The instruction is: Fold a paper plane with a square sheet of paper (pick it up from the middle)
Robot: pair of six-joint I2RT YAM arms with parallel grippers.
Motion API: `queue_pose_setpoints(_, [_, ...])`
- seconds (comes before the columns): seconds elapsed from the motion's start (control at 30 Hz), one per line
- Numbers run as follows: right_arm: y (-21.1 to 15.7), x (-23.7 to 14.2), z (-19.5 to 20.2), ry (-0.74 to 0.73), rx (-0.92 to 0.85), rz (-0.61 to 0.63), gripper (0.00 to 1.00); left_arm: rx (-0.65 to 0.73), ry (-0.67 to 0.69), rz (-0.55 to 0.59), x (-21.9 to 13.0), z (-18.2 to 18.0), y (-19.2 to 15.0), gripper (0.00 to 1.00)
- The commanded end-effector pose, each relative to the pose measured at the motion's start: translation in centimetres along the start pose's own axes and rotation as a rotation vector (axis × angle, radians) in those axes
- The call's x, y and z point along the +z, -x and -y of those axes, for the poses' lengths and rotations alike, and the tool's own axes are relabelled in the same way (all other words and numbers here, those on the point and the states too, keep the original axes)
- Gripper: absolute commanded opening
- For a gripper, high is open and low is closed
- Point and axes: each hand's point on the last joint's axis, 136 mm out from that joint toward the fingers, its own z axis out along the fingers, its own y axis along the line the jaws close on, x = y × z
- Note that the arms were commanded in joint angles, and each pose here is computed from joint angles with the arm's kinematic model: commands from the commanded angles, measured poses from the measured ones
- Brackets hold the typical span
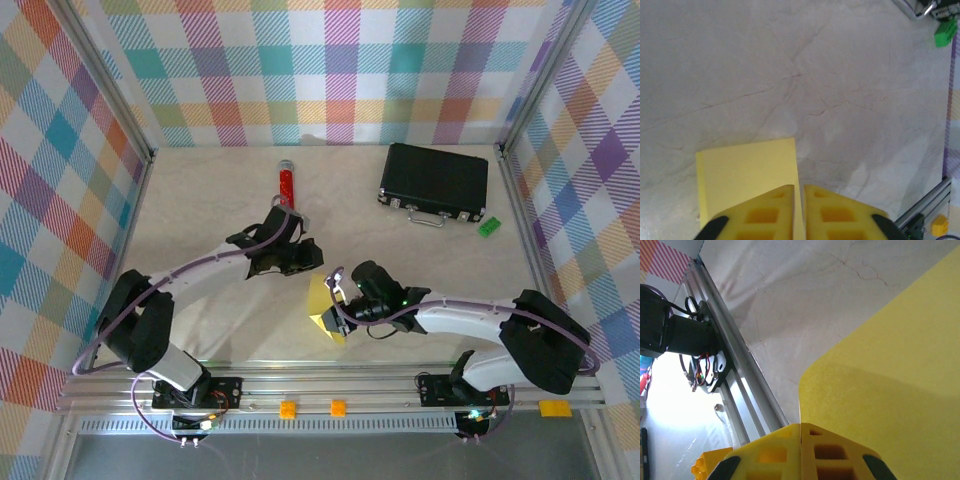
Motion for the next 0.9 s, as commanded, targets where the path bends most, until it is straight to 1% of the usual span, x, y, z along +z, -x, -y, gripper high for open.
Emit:
queue_pose_setpoints(0.0, [-0.7, 0.0, 0.5, 0.018, 0.051, 0.013, 0.02, 0.010, -0.012, -0.103, 1.2, -0.3, -1.3, 0.08])
queue_pose_setpoints(0.07, [-1.2, 0.1, 1.0, 0.012, 0.065, 0.026, 0.02, -0.002, -0.037, -0.156, 2.2, -0.3, -2.1, 0.06])
queue_pose_setpoints(0.1, [-1.3, 0.1, 1.2, 0.012, 0.073, 0.028, 0.02, 0.005, -0.064, -0.153, 2.7, 0.1, -1.9, 0.05])
queue_pose_setpoints(0.2, [-1.8, 0.3, 1.1, 0.034, 0.078, 0.012, 0.02, -0.005, -0.064, -0.200, 3.8, -0.2, -2.9, 0.03])
queue_pose_setpoints(0.3, [-1.7, 0.5, 1.0, 0.042, 0.076, 0.010, 0.02, 0.005, -0.040, -0.225, 4.7, -0.7, -3.9, 0.02])
queue_pose_setpoints(0.4, [-1.6, 0.6, 1.2, 0.043, 0.075, 0.008, 0.02, -0.004, 0.004, -0.260, 6.1, -2.1, -4.8, 0.02])
queue_pose_setpoints(0.6, [-1.3, 0.6, 1.4, 0.045, 0.081, 0.017, 0.02, 0.000, 0.053, -0.300, 7.8, -3.7, -5.8, 0.01])
queue_pose_setpoints(0.87, [-1.0, 0.4, 3.2, 0.009, 0.139, 0.031, 0.03, 0.028, 0.102, -0.336, 8.9, -5.2, -7.1, 0.00])
